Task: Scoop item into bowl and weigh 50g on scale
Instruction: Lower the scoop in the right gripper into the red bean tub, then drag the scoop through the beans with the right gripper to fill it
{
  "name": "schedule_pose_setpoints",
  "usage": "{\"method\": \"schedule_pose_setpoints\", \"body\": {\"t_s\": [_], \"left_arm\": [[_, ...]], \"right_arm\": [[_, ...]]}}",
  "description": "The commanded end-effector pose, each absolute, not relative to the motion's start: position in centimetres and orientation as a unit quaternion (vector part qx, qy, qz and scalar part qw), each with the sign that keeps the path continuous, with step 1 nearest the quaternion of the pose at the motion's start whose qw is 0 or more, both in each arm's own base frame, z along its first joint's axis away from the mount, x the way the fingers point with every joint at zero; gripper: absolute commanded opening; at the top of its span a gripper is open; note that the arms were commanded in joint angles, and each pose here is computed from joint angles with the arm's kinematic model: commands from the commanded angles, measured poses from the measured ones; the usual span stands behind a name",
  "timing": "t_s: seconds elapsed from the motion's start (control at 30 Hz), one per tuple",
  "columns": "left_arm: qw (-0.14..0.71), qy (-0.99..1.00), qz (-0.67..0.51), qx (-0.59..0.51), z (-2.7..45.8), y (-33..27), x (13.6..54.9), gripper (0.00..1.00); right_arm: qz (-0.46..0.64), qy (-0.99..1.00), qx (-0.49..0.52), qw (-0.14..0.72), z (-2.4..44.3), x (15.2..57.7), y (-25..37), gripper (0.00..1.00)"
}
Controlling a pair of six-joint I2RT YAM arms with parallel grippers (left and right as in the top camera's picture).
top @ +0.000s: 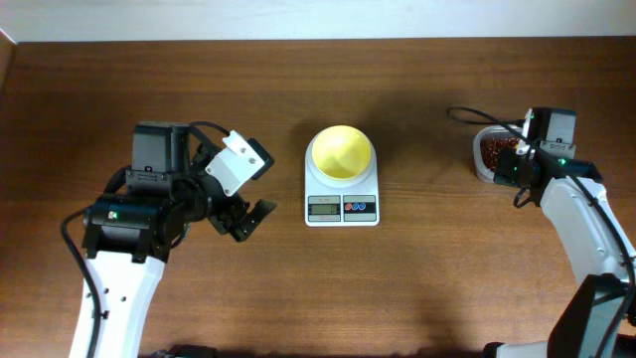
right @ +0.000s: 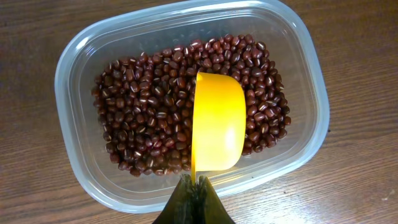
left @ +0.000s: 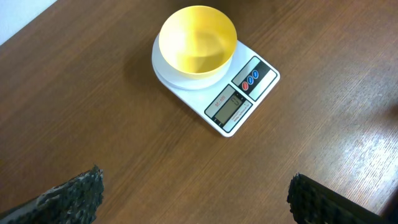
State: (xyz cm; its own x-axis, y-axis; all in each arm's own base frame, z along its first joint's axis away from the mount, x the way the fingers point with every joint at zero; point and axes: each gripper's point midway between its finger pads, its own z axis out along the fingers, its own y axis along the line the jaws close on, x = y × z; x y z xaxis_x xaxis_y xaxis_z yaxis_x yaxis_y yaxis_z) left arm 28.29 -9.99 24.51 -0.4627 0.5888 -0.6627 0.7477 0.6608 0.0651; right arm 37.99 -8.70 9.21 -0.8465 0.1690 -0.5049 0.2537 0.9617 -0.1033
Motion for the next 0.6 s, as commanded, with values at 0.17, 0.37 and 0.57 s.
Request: {"method": "schedule_pose_setpoints", "body": {"t_s": [0.17, 0.37, 0.57], "left_arm": [[0.345, 0.842, -0.112, 0.4, 25.2, -9.9, 28.5, 0.99], [0.345, 0.842, -0.112, 0.4, 25.2, -9.9, 28.5, 0.99], [0.345, 0.842, -0.112, 0.4, 25.2, -9.9, 28.5, 0.99]], "right_arm": [[-0.031, 0.964, 0.123, 0.233, 6.6, 38.6, -7.6, 0.04], [-0.016, 0.957, 0.178, 0.229, 6.4, 38.4, -7.5, 0.04], [0.037, 0.949, 0.216, 0.227, 6.4, 38.7, -6.1, 0.04]]}}
